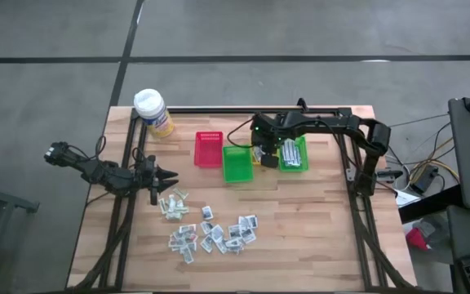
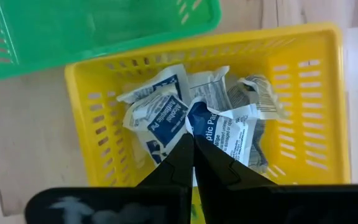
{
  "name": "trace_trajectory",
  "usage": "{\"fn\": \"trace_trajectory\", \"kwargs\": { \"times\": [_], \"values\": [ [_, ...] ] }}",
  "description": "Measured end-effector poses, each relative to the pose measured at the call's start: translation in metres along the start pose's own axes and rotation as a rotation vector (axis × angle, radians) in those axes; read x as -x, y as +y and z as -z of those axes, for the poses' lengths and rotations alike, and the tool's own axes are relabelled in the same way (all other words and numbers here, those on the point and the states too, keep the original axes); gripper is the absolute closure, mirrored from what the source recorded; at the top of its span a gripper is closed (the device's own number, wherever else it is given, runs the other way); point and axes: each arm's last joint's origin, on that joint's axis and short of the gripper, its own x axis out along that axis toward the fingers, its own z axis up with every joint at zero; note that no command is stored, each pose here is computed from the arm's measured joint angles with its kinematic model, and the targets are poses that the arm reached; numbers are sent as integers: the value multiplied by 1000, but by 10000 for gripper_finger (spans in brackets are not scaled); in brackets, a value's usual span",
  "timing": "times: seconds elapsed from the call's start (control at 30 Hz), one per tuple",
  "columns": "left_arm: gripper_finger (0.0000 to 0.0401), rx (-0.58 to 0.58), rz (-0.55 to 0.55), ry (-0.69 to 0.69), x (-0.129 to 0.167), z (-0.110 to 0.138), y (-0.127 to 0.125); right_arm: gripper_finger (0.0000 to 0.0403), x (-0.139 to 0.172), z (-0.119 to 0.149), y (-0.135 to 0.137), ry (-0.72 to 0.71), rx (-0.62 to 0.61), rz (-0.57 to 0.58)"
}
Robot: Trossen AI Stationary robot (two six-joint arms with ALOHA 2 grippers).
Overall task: Pick & Place First Aid Supplies
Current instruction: Put the alcohol pad into the yellow basket
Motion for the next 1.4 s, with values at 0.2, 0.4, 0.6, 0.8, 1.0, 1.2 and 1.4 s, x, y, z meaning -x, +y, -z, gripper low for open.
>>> {"fn": "trace_trajectory", "kwargs": {
  "times": [0.2,0.4,0.6,0.8,1.0,1.2,1.4],
  "values": [
    [270,0,0,0,0,0,0,394,-1,-2,-1,-26,-2,22],
    [270,-4,0,0,0,0,0,394,-1,-2,-2,-30,0,23],
    [270,-5,0,0,0,0,0,364,-1,-2,-2,-30,-7,23],
    [270,-6,0,0,0,0,0,316,1,-3,-2,-26,-10,22],
    [270,-5,1,0,0,0,0,296,25,-16,1,-109,-91,30],
    [270,-5,1,0,0,0,0,303,56,-25,14,-211,-119,20],
    [270,-5,1,1,0,0,0,317,82,-26,40,-288,-142,-19]
  ]
}}
